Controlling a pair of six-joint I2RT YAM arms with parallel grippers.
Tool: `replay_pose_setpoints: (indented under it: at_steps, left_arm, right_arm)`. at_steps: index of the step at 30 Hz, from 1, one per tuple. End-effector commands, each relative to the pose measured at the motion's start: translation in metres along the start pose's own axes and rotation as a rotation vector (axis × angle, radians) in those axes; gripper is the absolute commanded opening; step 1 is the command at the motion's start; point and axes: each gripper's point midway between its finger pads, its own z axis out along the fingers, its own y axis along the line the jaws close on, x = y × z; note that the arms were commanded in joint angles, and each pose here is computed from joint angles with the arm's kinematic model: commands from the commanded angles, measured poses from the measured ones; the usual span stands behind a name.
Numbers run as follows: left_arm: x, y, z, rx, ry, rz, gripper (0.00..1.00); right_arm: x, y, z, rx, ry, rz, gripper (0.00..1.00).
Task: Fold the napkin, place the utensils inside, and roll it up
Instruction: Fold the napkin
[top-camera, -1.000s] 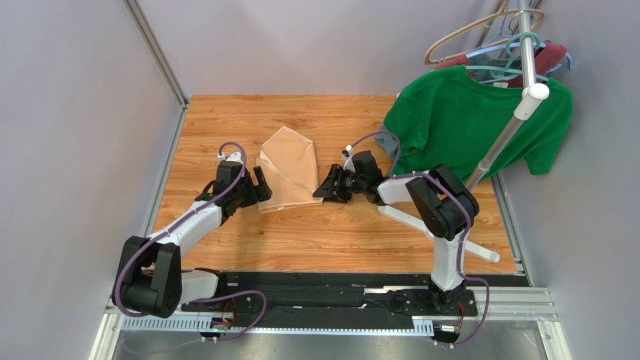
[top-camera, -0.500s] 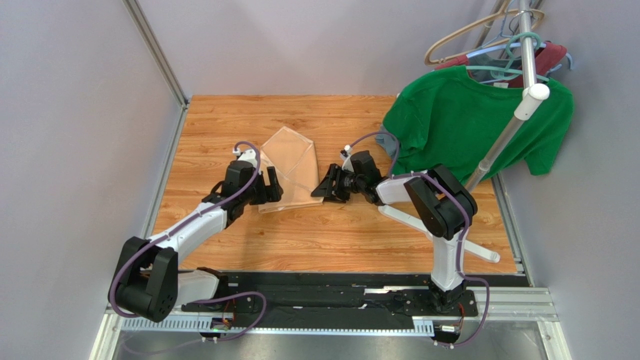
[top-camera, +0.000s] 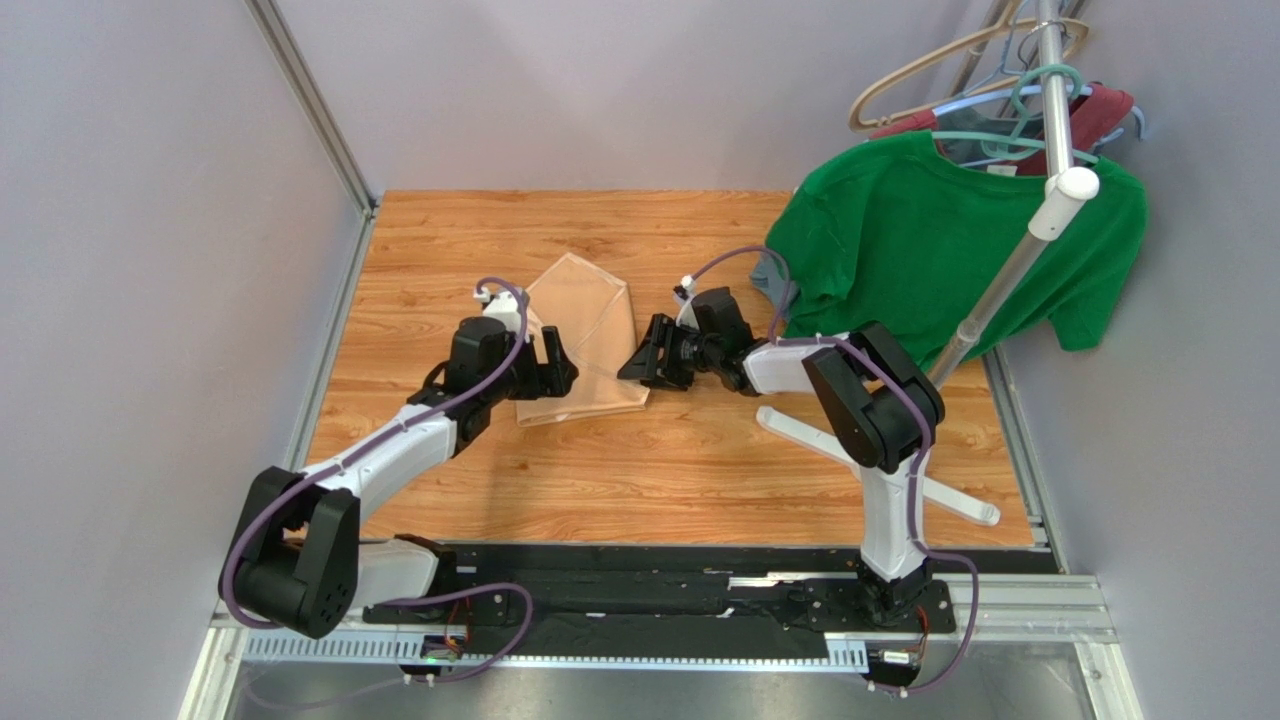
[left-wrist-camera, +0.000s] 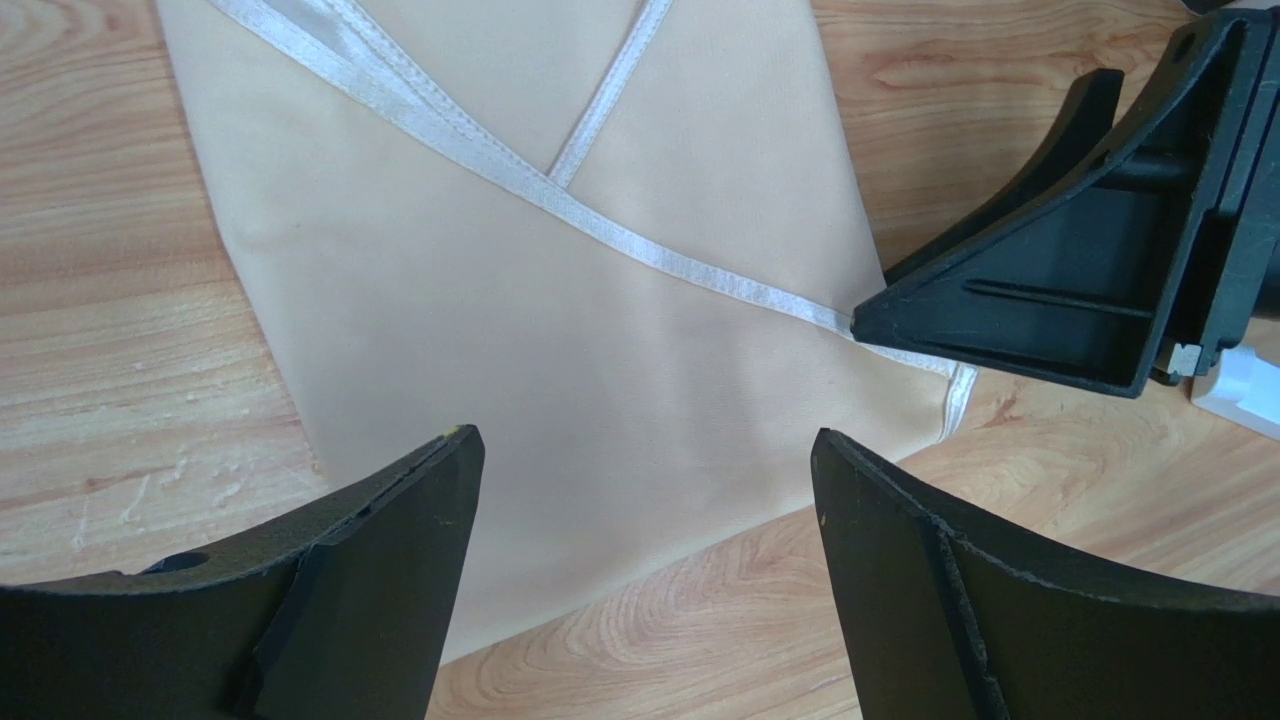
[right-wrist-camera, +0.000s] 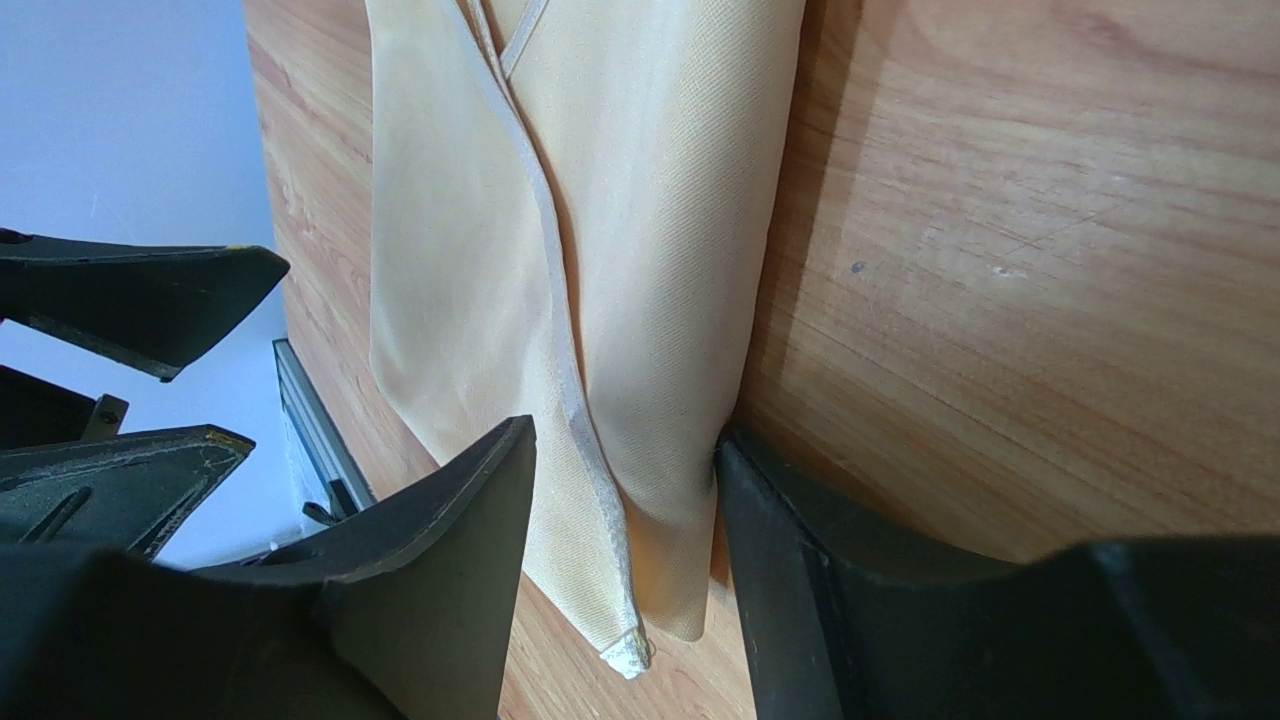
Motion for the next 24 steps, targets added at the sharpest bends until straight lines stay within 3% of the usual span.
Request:
replay_pose_setpoints:
  at_steps: [1, 24]
  left_arm:
    - [-0.004, -0.009, 0.003, 0.051, -0.021, 0.026, 0.89]
    - [0.005, -0.013, 0.010, 0.086, 0.007, 0.017, 0.89]
  right_arm:
    - [0.005, -0.014, 0.003, 0.037, 0.019, -0.014, 0.54]
    - [0.031, -0.018, 0.010, 0.059, 0.075, -0.037, 0.52]
